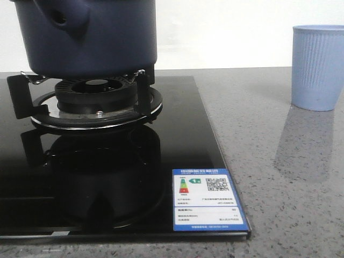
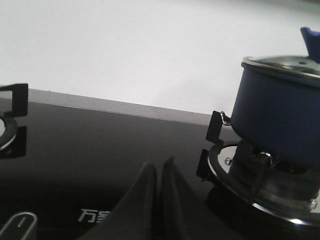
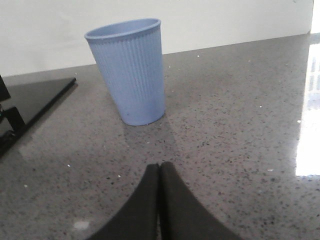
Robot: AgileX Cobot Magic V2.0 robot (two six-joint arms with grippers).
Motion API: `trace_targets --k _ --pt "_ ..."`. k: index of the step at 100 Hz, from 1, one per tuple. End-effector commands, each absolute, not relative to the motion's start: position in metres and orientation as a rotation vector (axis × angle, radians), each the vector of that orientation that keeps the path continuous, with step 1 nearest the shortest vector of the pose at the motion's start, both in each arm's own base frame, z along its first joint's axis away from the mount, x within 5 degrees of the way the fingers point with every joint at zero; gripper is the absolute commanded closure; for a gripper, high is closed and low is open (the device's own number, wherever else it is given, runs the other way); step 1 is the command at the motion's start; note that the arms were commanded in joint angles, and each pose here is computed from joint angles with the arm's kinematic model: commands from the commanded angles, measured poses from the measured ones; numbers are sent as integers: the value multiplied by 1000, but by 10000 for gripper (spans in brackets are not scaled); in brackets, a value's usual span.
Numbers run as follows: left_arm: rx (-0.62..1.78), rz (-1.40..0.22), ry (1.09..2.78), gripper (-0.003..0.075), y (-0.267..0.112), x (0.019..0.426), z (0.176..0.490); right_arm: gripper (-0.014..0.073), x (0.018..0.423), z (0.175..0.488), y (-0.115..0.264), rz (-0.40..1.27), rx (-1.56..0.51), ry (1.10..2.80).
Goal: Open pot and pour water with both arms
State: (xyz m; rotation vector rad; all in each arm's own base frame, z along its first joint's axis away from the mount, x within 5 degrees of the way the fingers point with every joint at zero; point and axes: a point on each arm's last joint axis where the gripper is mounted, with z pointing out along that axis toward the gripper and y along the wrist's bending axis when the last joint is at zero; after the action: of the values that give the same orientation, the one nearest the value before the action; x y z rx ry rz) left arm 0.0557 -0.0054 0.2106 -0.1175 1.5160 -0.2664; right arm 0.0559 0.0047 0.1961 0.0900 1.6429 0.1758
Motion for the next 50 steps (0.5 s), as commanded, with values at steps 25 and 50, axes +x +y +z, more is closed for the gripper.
trace_targets --k 25,50 --pt "-375 -515 1362 736 -1 52 223 655 54 210 2 486 395 1443" --pt "-200 -428 1318 736 -5 40 287 652 48 257 7 426 254 1449"
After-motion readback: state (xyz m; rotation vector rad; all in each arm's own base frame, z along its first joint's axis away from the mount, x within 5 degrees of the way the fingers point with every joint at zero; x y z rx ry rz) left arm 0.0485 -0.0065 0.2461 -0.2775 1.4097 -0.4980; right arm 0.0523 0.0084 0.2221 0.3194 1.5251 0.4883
